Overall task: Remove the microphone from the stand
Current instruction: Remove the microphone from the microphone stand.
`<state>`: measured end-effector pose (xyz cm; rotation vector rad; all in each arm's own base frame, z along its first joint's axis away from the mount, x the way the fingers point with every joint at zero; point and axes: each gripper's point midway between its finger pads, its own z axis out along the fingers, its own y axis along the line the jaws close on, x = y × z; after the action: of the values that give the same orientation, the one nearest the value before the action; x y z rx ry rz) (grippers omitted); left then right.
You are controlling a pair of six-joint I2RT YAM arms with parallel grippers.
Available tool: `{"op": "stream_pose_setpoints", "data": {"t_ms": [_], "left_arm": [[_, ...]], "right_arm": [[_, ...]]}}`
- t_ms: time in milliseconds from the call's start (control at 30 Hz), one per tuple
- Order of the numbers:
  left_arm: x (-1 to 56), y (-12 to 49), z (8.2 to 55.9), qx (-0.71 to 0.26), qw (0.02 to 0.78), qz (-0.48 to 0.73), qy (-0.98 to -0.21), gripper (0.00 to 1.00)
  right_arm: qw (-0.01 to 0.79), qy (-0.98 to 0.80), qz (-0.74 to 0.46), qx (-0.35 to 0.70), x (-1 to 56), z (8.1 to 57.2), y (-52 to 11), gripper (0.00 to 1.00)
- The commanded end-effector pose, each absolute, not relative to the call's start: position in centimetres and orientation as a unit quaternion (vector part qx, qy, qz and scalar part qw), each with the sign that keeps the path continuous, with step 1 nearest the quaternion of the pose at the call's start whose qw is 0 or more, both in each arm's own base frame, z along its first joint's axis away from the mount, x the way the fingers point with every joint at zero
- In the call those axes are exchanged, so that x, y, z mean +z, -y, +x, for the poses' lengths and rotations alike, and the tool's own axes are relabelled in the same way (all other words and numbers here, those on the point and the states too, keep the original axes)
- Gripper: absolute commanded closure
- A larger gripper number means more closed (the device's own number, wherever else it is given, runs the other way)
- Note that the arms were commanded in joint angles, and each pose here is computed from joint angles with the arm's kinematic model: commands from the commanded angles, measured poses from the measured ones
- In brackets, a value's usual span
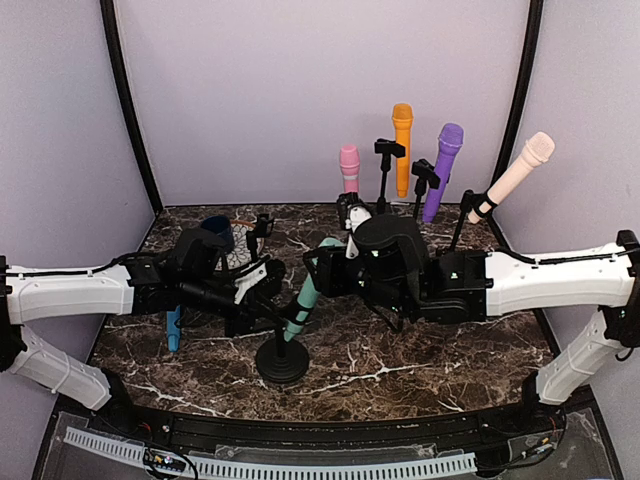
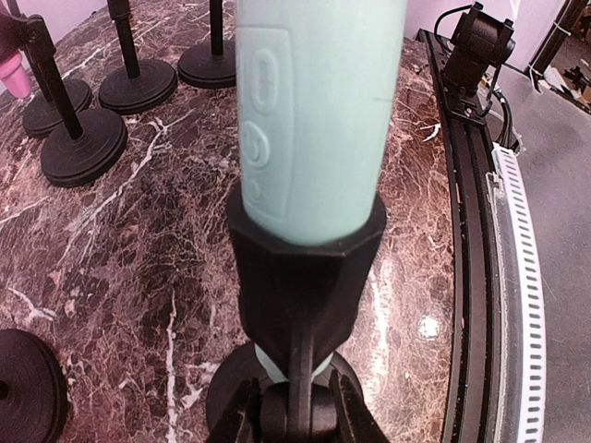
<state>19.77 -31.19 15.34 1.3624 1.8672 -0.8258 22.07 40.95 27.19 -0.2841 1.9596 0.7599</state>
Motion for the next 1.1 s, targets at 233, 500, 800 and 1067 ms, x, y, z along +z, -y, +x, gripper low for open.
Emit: {"op": "stream_pose_setpoints", "data": {"t_ms": [233, 500, 800, 1067], "left_arm": [[15.9, 31.6, 20.6, -0.303, 0.352, 0.53, -0.71, 1.0], [15.7, 31.7, 20.6, -0.302, 0.348, 0.53, -0.712, 1.0], [15.2, 31.8, 20.6, -0.302, 0.344, 0.53, -0.714, 1.0], [14.9, 31.7, 20.8, -0.292, 0.344, 0.527, -0.72, 1.0]], "right_arm": [[0.518, -0.753, -0.177, 0.365, 30.4, 21.6, -41.6, 0.66], [0.507, -0.71, -0.25, 0.42, 31.5, 20.5, -42.0, 0.71], [0.512, -0.703, -0.236, 0.433, 32.3, 20.7, -41.7, 0.72], [0.521, -0.756, -0.153, 0.365, 31.8, 22.7, -40.5, 0.71]]}}
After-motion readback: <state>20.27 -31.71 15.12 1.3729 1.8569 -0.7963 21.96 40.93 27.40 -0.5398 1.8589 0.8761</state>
